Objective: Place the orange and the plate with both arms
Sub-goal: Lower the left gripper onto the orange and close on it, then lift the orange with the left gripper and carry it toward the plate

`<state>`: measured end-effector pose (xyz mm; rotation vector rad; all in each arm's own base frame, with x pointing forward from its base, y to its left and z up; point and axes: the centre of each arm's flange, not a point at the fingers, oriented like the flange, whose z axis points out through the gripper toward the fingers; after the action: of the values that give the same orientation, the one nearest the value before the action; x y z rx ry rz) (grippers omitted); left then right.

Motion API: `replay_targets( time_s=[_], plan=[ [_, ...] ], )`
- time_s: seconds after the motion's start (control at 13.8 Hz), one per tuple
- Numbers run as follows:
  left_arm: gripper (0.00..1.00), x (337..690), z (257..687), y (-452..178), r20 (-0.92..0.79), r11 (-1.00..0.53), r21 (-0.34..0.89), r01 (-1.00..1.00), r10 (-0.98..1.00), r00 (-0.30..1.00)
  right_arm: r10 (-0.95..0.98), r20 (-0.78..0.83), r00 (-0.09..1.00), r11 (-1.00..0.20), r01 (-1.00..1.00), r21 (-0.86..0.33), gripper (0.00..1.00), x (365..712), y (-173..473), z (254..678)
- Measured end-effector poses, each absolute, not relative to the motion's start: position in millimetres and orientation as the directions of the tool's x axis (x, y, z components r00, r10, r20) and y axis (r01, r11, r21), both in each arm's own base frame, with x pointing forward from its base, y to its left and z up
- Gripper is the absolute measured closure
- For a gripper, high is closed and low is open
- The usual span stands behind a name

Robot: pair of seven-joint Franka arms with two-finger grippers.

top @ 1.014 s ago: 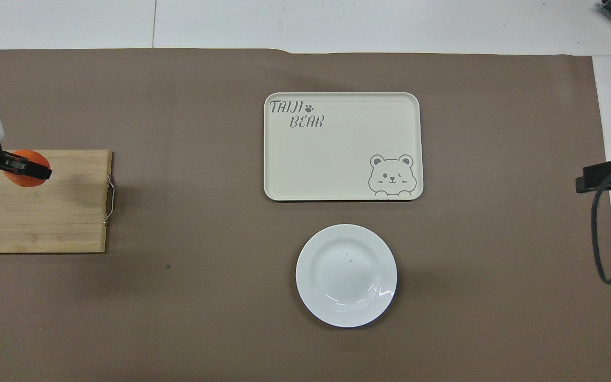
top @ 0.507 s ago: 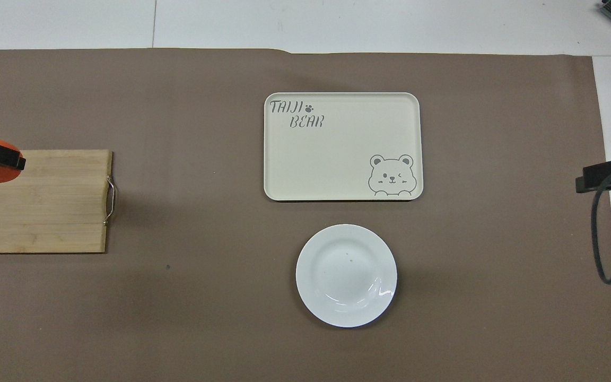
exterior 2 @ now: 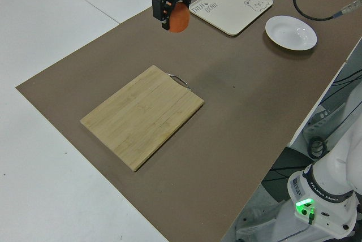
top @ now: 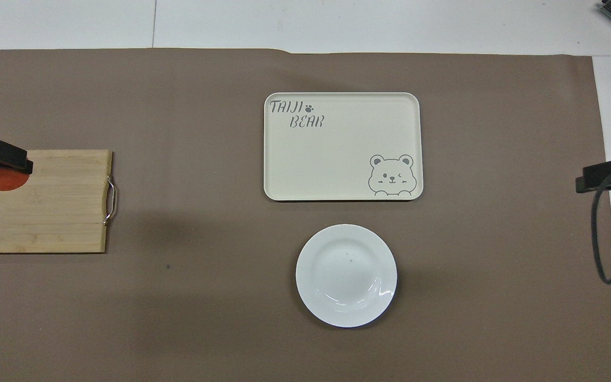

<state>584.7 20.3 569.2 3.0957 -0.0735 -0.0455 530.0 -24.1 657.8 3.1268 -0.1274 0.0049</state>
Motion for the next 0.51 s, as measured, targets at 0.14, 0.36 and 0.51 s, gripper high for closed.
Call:
replay_targets(
  time_s=[0.14, 0.36, 0.51],
  plan=[
    [0.21, 585, 569, -12, -0.035, -0.998, 0.041, -0.046, -0.047, 0.998, -0.081, 0.004, 0.997, -0.997, -0.081, 0.012, 0.0, 530, -24, 658],
    [0.21, 580, 568, -61, -0.047, -0.998, 0.036, -0.043, -0.045, 0.998, -0.081, 0.004, 0.997, -0.997, -0.081, 0.012, 0.0, 530, -24, 658],
    [0.21, 576, 568, -94, -0.051, -0.999, 0.033, -0.03, -0.031, 0.998, -0.081, 0.004, 0.997, -0.997, -0.081, 0.012, 0.0, 530, -24, 658]
  ],
)
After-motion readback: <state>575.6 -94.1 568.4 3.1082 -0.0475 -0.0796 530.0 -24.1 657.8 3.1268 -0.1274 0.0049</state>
